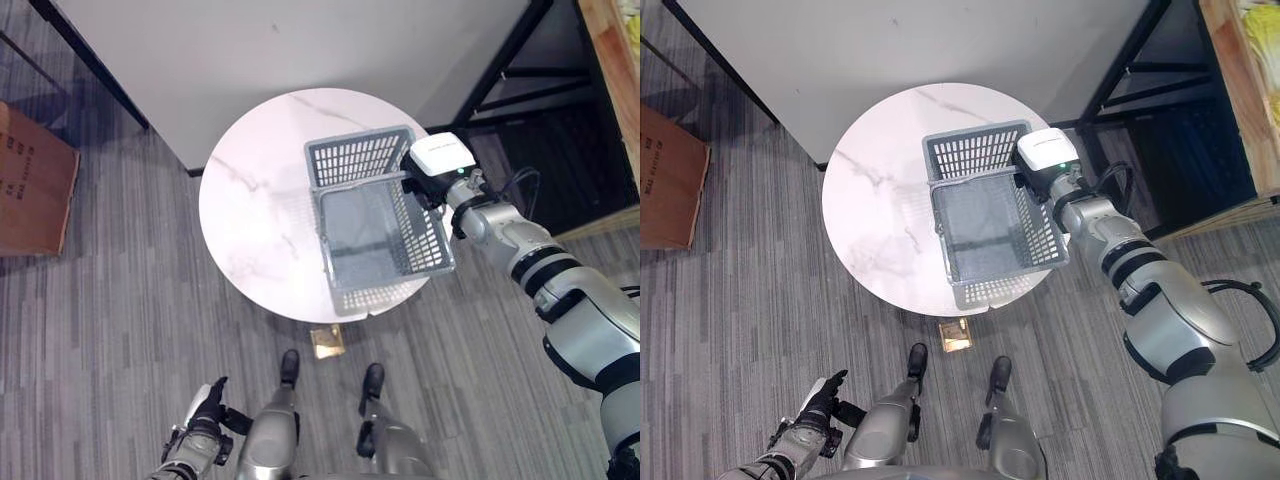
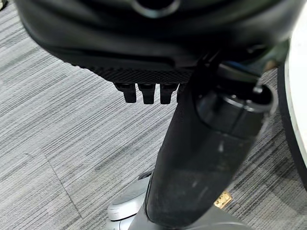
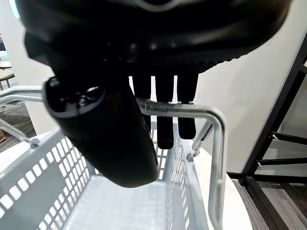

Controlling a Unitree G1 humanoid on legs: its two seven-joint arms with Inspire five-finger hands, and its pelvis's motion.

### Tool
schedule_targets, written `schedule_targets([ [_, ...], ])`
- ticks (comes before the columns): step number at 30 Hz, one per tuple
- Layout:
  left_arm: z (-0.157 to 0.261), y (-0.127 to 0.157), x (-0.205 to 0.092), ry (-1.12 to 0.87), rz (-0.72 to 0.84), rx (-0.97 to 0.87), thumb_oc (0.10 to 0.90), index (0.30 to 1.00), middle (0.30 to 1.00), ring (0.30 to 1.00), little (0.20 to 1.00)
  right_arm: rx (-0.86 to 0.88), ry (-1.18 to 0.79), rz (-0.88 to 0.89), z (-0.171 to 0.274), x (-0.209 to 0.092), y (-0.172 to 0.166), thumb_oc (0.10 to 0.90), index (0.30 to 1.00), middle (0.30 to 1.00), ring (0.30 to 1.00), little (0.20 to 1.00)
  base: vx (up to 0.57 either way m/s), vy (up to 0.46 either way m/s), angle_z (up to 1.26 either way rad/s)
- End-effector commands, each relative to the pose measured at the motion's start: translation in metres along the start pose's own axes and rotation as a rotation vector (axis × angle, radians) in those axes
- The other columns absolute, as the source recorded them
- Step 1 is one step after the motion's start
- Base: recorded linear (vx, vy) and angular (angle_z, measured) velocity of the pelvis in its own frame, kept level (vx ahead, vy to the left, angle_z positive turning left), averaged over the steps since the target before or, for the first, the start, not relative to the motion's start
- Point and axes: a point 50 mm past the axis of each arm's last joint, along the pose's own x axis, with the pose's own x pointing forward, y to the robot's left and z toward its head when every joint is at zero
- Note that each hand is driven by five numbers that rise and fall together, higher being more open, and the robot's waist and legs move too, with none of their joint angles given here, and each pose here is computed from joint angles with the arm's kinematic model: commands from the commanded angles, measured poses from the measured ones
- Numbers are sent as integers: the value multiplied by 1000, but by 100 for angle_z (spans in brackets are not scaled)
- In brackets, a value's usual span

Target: Get the vegetables into the basket

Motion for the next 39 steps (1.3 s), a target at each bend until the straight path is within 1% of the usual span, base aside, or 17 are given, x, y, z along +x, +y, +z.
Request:
schedule_targets([
  [1, -25, 3, -5, 85, 0, 43, 900, 1000, 1000, 1000, 1000, 93, -38, -150, -4, -2, -42, 400, 300, 300, 300, 300, 10, -2, -5],
  [3, -27, 4, -5, 91, -1, 44, 900, 1000, 1000, 1000, 1000, 113, -59, -154, -2, -6, -42, 400, 300, 300, 300, 300, -2, 3, -5],
  [5, -33, 3, -7, 116, -9, 37, 900, 1000, 1000, 1000, 1000, 194, -104, -178, -2, -20, -43, 400, 300, 300, 300, 300, 1, 2, -11],
  [6, -34, 3, -8, 116, -9, 39, 900, 1000, 1000, 1000, 1000, 195, -102, -177, -3, -20, -43, 400, 300, 300, 300, 300, 19, 3, -15],
  [7, -39, 2, -9, 134, -15, 33, 900, 1000, 1000, 1000, 1000, 239, -133, -177, -2, -31, -40, 400, 300, 300, 300, 300, 25, -5, -13],
  [10, -45, 1, -12, 153, -21, 30, 900, 1000, 1000, 1000, 1000, 290, -146, -183, -4, -42, -36, 400, 300, 300, 300, 300, 29, -10, -8],
  [12, -52, -1, -15, 176, -30, 17, 900, 1000, 1000, 1000, 1000, 345, -179, -184, -6, -60, -34, 400, 300, 300, 300, 300, 44, -10, -20],
  [16, -58, -3, -17, 192, -43, 30, 900, 1000, 1000, 1000, 1000, 410, -180, -181, -12, -81, -27, 400, 300, 300, 300, 300, 45, 16, -12],
  [18, -60, -2, -18, 198, -43, 33, 900, 1000, 1000, 1000, 1000, 423, -172, -177, -14, -86, -24, 400, 300, 300, 300, 300, 53, 40, -19],
  [20, -67, 2, -20, 217, -45, 39, 900, 1000, 1000, 1000, 1000, 454, -111, -166, -27, -112, -9, 400, 300, 300, 300, 300, 99, 134, -18],
  [22, -68, 4, -20, 216, -40, 42, 900, 1000, 1000, 1000, 1000, 450, -58, -168, -37, -127, -2, 400, 300, 300, 300, 300, 32, 151, -40],
  [26, -64, 9, -18, 197, -32, 57, 900, 1000, 1000, 1000, 1000, 451, 6, -173, -46, -143, 7, 400, 300, 300, 300, 300, -25, 147, -24],
  [27, -58, 12, -15, 171, -24, 75, 900, 1000, 1000, 1000, 1000, 462, 60, -180, -54, -154, 13, 400, 300, 300, 300, 300, -74, 179, -21],
  [29, -48, 19, -11, 136, 3, 77, 900, 1000, 1000, 1000, 1000, 473, 124, -198, -62, -164, 20, 400, 300, 300, 300, 300, -133, 192, -10],
  [33, -40, 31, -7, 106, 45, 72, 900, 1000, 1000, 1000, 1000, 462, 202, -214, -70, -169, 29, 400, 300, 300, 300, 300, -158, 106, -65],
  [35, -43, 37, -8, 114, 67, 65, 900, 1000, 1000, 1000, 1000, 458, 218, -240, -72, -169, 28, 400, 300, 300, 300, 300, -199, 119, -70],
  [39, -56, 36, -12, 160, 57, 62, 900, 1000, 1000, 1000, 1000, 455, 206, -219, -71, -170, 29, 400, 300, 300, 300, 300, -124, 49, -128],
])
